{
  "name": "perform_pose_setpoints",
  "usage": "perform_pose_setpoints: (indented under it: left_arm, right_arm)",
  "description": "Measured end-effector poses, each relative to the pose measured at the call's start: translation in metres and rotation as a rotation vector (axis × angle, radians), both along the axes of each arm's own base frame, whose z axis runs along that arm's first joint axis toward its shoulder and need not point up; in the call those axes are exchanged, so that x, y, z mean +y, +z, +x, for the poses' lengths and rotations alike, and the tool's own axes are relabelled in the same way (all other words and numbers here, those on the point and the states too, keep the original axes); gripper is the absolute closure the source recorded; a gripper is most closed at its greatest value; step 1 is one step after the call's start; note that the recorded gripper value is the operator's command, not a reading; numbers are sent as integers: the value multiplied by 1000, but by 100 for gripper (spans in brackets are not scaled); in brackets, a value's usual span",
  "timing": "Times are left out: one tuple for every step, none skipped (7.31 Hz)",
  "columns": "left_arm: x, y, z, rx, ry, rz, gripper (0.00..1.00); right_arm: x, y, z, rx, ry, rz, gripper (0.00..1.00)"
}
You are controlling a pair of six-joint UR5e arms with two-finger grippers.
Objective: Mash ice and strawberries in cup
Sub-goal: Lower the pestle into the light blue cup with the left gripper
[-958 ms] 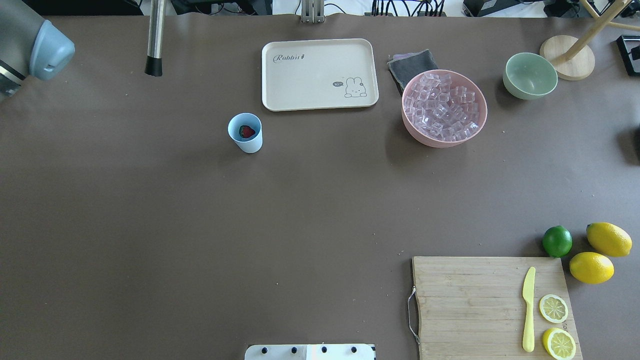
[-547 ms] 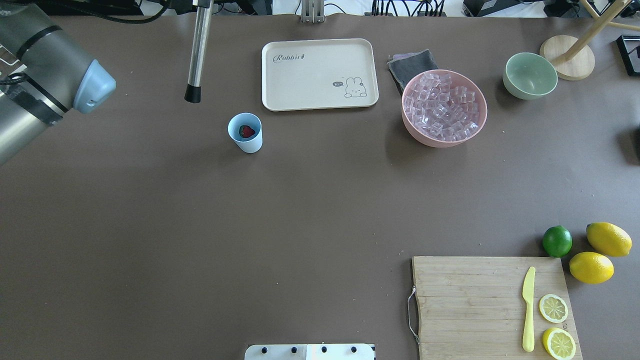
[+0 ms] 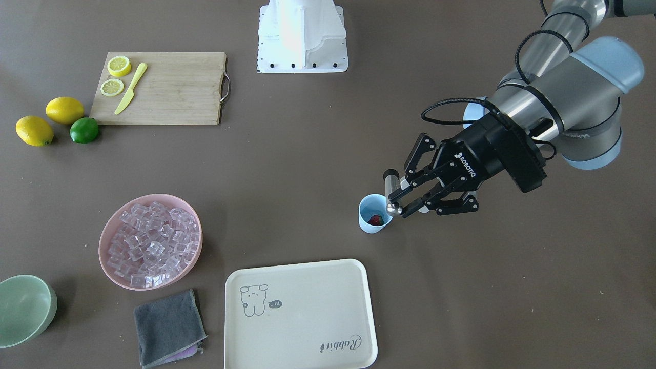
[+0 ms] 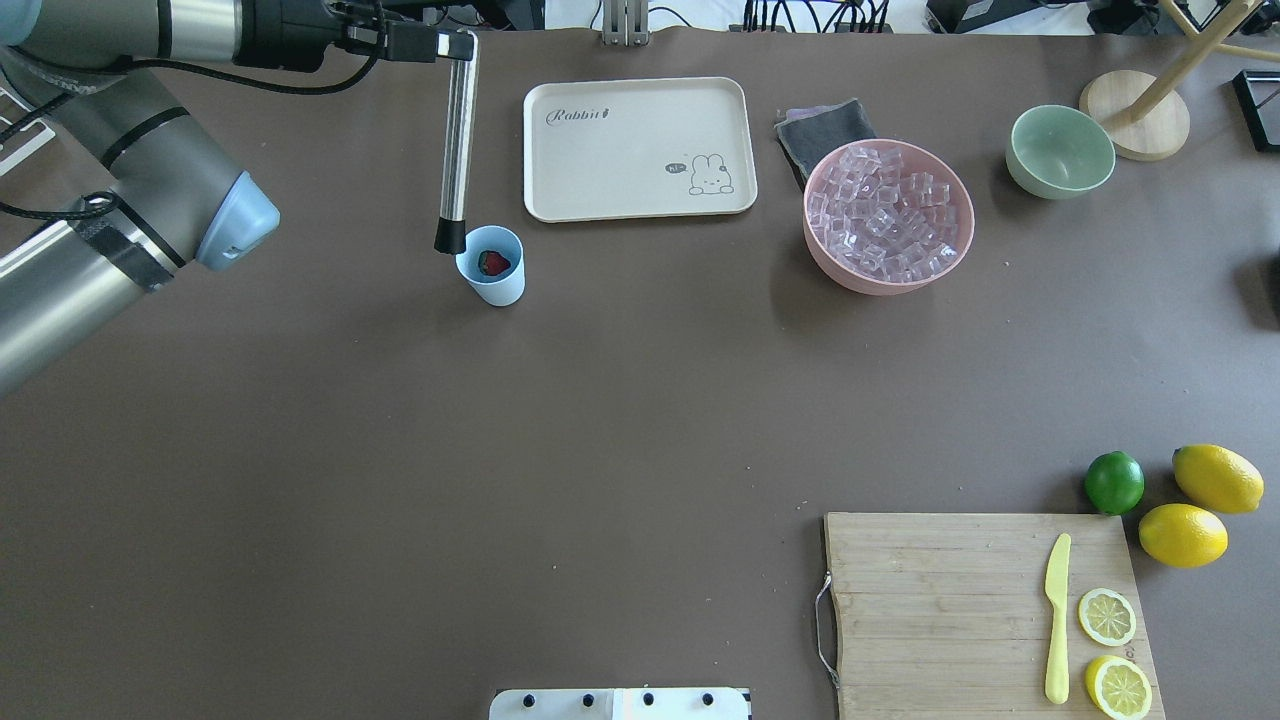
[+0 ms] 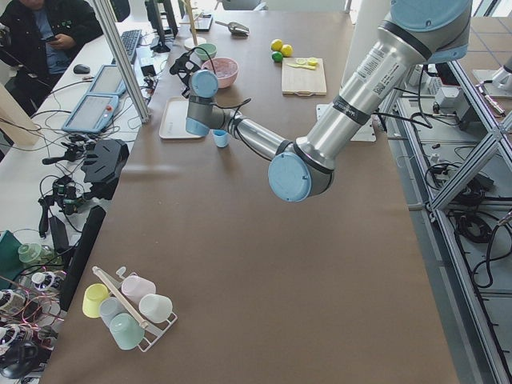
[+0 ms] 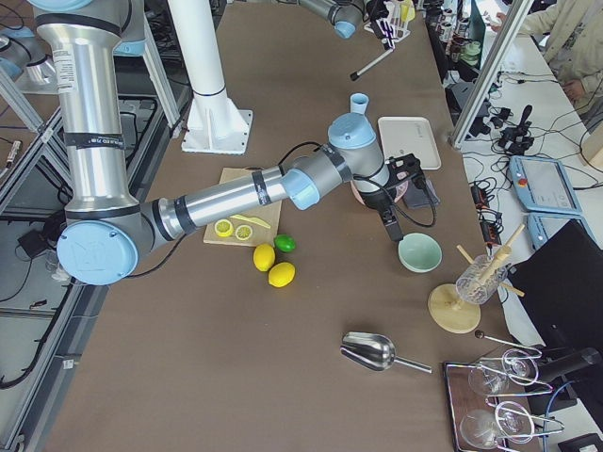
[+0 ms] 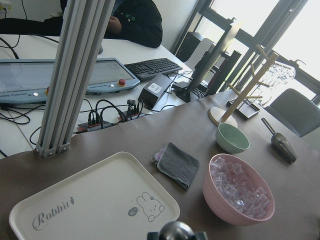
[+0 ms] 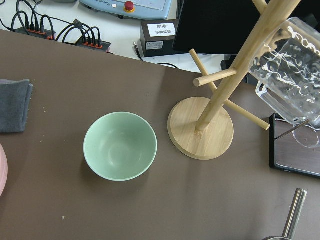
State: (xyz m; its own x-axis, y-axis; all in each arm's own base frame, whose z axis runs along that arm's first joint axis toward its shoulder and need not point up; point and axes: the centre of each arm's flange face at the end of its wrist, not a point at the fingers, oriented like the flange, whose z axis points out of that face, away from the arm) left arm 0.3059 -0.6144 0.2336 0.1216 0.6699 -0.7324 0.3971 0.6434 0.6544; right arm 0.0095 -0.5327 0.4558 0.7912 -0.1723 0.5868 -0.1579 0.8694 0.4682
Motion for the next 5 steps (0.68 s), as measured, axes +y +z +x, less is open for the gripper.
perform_pose_setpoints:
  left_arm:
    - [-3, 18, 11, -21, -26, 38, 100]
    - [-3, 26, 26, -42, -65, 90, 100]
    - [0, 25, 34, -46, -97, 131, 100]
    - [2, 22, 33, -43, -115, 158, 100]
    - [1, 17, 24, -32, -134, 186, 100]
  right_arm:
    - [0, -1, 3, -3, 4, 8, 1]
    - [-1, -4, 4, -6, 6, 14, 1]
    - [-1, -4, 5, -8, 6, 14, 1]
    - [0, -4, 5, -10, 5, 13, 1]
    - [1, -4, 5, -14, 3, 13, 1]
